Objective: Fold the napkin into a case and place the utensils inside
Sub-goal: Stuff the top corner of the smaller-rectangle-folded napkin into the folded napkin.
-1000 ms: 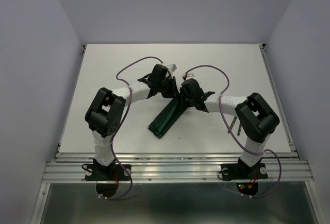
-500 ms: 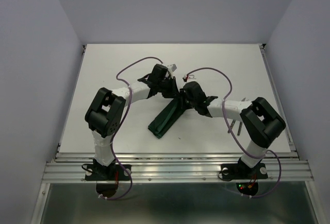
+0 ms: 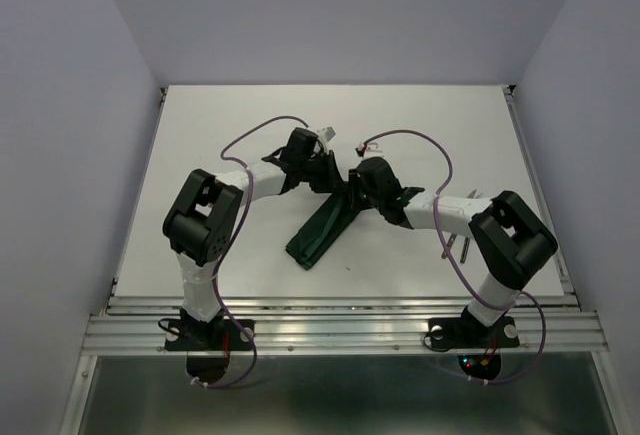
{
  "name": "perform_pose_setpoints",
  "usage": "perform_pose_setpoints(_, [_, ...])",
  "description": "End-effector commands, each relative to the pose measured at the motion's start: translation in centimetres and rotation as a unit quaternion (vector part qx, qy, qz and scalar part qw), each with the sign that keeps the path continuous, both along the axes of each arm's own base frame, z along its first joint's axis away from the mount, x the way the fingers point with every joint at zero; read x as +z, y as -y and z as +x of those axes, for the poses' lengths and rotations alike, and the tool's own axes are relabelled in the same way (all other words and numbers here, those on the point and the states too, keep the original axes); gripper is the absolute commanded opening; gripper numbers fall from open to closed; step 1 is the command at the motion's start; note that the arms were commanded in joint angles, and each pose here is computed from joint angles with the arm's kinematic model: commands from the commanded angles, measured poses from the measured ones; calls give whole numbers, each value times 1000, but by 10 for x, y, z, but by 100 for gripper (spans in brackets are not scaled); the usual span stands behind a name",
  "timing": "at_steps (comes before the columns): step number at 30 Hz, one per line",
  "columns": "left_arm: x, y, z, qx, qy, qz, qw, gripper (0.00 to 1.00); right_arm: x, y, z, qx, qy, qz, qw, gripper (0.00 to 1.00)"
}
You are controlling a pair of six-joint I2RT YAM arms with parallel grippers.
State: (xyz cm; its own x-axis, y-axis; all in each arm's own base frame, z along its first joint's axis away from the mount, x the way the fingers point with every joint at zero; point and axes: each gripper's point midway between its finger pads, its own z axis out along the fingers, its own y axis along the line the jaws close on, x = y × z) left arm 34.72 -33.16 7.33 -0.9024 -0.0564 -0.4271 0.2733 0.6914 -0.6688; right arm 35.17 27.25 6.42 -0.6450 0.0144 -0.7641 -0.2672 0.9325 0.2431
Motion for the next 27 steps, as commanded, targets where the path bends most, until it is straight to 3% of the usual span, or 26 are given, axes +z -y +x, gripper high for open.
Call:
perform_pose_setpoints(1, [22,5,-2,-13,18,-31,999,0,7,-1,7,-10,26,-2,1000,32])
perform_pose_setpoints(27, [17,3,-2,-7,11,-31,999,0,-26,1,8,-10,9,-54,998,31])
